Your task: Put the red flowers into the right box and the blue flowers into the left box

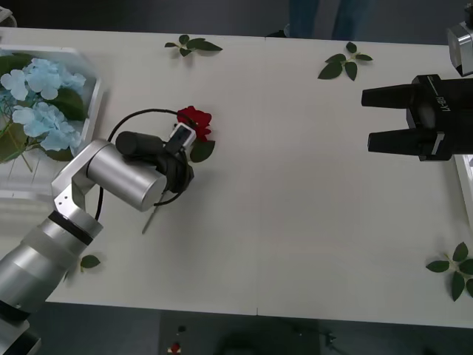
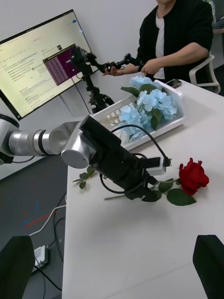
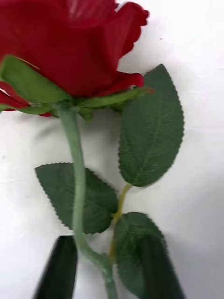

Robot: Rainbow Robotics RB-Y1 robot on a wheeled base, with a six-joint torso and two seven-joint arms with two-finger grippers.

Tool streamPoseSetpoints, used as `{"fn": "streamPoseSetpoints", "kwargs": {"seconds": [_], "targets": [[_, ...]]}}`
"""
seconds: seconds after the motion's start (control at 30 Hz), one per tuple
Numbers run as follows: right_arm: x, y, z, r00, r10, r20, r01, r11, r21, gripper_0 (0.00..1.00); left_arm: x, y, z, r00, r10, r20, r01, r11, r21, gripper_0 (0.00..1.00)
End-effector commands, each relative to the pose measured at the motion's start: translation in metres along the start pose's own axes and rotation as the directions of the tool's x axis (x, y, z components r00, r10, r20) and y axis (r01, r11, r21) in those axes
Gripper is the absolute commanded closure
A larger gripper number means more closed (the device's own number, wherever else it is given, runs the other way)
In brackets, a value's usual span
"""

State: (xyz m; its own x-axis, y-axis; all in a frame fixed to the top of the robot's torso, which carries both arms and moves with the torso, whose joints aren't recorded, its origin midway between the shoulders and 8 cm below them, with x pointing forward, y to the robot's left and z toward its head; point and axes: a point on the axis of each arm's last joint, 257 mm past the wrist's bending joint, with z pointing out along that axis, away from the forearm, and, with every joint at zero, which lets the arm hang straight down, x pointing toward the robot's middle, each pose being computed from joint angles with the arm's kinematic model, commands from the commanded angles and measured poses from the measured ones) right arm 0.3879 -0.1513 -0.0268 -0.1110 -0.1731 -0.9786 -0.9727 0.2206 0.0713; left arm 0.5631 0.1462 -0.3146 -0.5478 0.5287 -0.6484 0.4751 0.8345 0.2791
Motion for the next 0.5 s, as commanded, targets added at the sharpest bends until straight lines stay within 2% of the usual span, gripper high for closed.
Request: {"fn": "streamPoseSetpoints", "kwargs": {"seconds": [0.03,0.2,0.27,0.37,0.5], "targets": [[-0.009,0.004,0.001,0.999,-0.04,0.013,0.04,0.999,-0.009,0.0,-0.034,-0.007,-0.009,0.988,-0.121,0.098,0.116,0.992,0.056,1.0],[-0.009,0.004,0.001,0.999,-0.04,0.013,0.04,0.999,-0.009,0.0,-0.08,-0.007,-0.043,0.951,-0.218,0.221,0.191,0.972,0.135,1.0],[-0.009,0.004,0.001,0.999,-0.04,0.013,0.04,0.999,-0.009,0.0,-0.102,-0.005,-0.068,0.918,-0.275,0.285,0.229,0.956,0.186,1.0],[-0.009,0.004,0.001,0.999,-0.04,0.013,0.04,0.999,-0.009,0.0,-0.116,-0.003,-0.093,0.886,-0.321,0.335,0.252,0.939,0.233,1.0],[-0.009,0.004,0.001,0.999,-0.04,0.013,0.04,0.999,-0.009,0.0,-0.137,-0.008,-0.137,0.816,-0.389,0.428,0.265,0.909,0.321,1.0]]}}
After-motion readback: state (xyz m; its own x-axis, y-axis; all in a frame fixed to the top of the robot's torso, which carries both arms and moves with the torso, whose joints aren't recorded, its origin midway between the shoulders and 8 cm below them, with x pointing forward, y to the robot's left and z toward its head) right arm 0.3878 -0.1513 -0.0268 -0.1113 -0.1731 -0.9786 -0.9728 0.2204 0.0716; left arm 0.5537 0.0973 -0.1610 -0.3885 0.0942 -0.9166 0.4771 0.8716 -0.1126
